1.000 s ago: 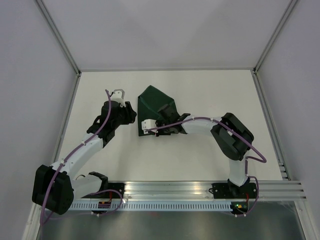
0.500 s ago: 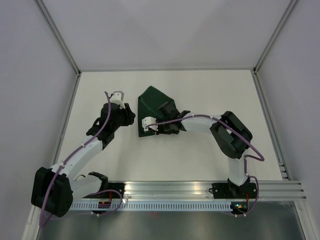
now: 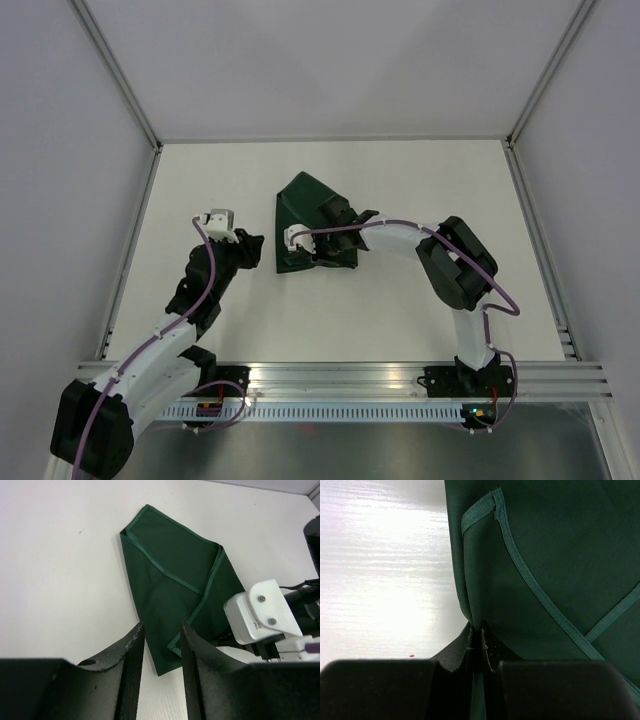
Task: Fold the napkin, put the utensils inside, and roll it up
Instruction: Roll the napkin at the center of the board.
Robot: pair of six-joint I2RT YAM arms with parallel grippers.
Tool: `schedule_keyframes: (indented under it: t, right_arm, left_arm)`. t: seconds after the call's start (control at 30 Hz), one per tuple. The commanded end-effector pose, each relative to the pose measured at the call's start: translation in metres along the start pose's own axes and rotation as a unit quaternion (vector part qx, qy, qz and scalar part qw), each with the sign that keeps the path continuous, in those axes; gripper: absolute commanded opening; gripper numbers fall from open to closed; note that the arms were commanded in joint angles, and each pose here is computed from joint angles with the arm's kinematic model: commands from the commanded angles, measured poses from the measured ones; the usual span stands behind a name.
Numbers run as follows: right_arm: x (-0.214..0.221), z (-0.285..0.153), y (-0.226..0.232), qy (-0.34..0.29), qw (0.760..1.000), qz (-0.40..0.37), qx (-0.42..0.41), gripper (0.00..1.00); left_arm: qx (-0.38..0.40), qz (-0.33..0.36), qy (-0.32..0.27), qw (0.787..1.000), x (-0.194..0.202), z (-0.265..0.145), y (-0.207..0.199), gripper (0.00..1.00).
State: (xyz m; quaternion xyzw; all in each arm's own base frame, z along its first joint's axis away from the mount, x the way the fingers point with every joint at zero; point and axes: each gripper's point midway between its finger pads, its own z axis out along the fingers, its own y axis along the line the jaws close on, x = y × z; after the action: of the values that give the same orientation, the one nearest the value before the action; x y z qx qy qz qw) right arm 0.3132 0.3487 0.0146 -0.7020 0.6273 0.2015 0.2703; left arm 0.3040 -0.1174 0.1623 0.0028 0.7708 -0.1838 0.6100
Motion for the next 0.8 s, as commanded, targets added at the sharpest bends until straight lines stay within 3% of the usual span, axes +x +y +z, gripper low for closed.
schedule_keyframes:
  t: [0.0,0.23,0.33,0.77]
  right_arm:
    - [0.03,0.015,0.037,0.034,0.995,0.052,-0.079,0.12]
    - [0.032,0.018,0.037,0.035,0.992,0.072,-0.101,0.12]
    - [0.034,0.018,0.037,0.034,0.989,0.085,-0.112,0.11]
    - [0.033,0.02,0.03,0.046,0.982,0.118,-0.143,0.1]
  left_arm:
    - [0.046,0.037,-0.054,0.997,-0.02,-0.002,-0.018,0.4]
    - [0.047,0.094,-0.067,0.992,-0.017,-0.001,-0.021,0.36]
    - [0.075,0.12,-0.071,0.987,-0.016,0.0,-0.032,0.41]
    - [0.153,0.25,0.004,0.956,0.021,0.024,-0.08,0.47]
